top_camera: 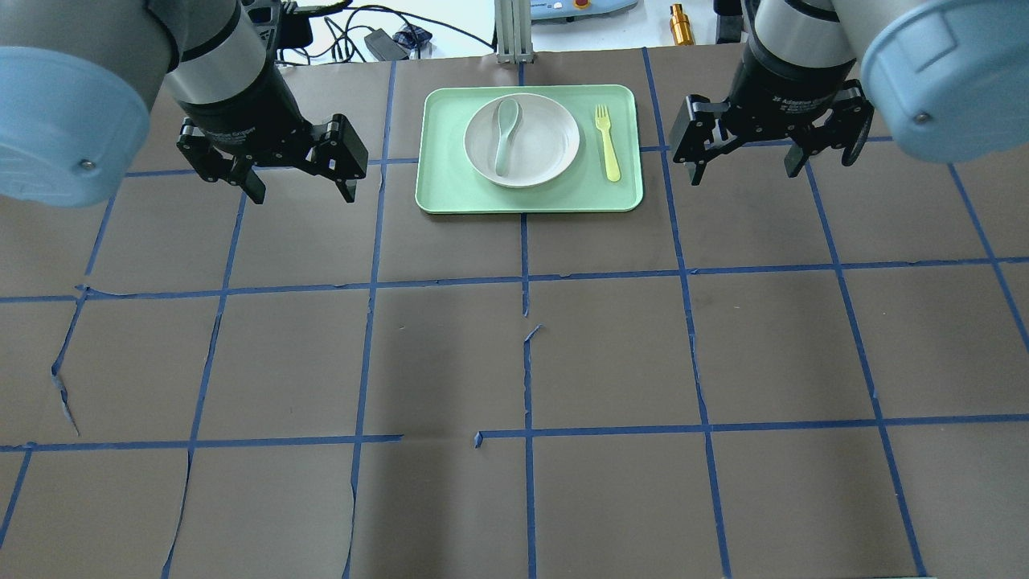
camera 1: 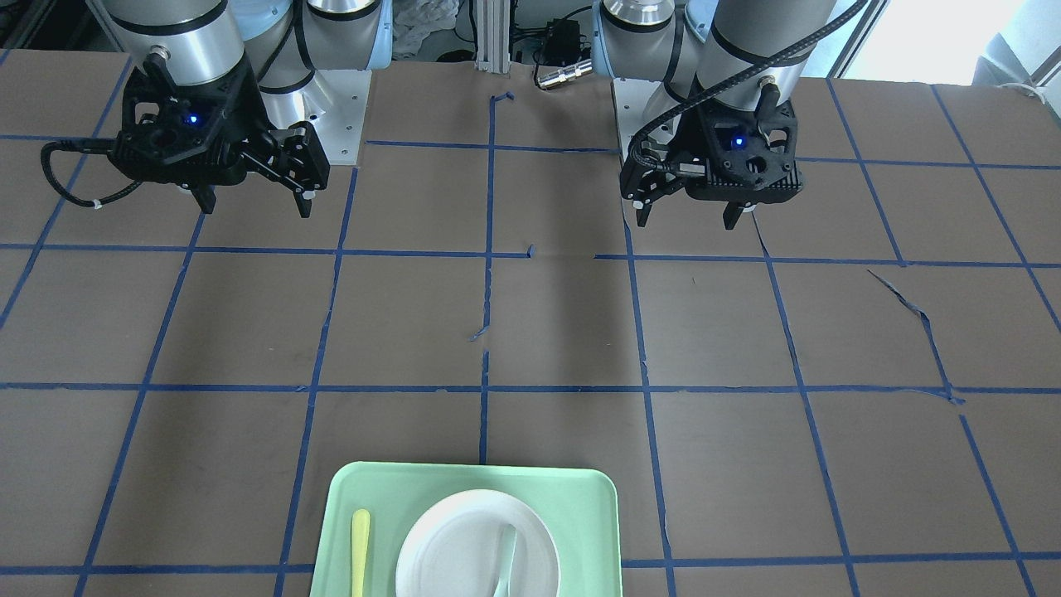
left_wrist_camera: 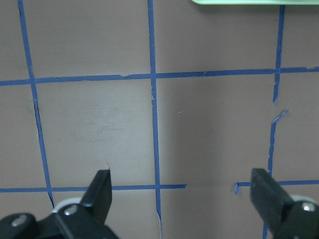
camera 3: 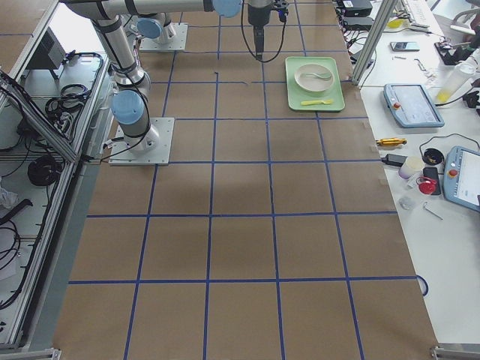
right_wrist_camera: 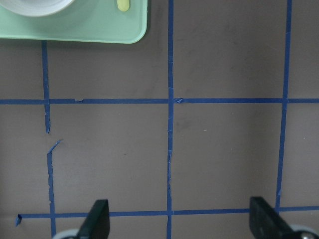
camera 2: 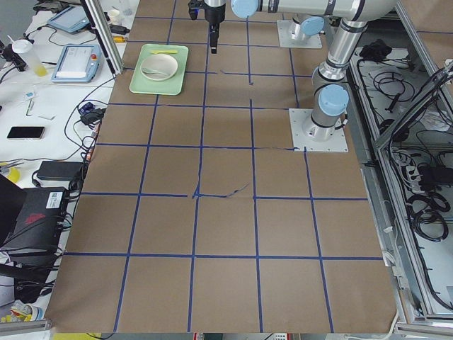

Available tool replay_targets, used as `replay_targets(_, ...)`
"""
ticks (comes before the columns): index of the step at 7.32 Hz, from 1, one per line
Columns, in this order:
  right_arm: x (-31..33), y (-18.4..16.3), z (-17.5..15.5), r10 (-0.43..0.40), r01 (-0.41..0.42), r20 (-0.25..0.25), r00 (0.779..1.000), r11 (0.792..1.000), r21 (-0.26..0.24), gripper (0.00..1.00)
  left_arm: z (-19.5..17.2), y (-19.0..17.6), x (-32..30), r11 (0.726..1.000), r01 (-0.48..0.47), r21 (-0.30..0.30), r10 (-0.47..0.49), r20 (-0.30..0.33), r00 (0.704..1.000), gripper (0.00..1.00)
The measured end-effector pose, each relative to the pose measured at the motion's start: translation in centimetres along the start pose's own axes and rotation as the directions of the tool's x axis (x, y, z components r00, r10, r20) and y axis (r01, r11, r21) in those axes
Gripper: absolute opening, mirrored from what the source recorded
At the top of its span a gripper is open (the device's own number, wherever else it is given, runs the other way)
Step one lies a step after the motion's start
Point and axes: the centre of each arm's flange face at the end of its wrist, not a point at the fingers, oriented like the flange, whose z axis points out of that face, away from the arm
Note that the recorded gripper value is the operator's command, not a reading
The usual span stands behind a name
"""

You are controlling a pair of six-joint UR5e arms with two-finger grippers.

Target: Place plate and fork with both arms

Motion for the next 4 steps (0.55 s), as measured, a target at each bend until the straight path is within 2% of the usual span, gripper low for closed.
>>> replay_targets(4,-0.09,-0.17,0.29,-0.001,0.001,0.000,1.000,1.000,-0.006,1.00,-0.24,0.77,-0.08,1.000,0.002,-0.017,-0.002,0.003,1.000,1.00)
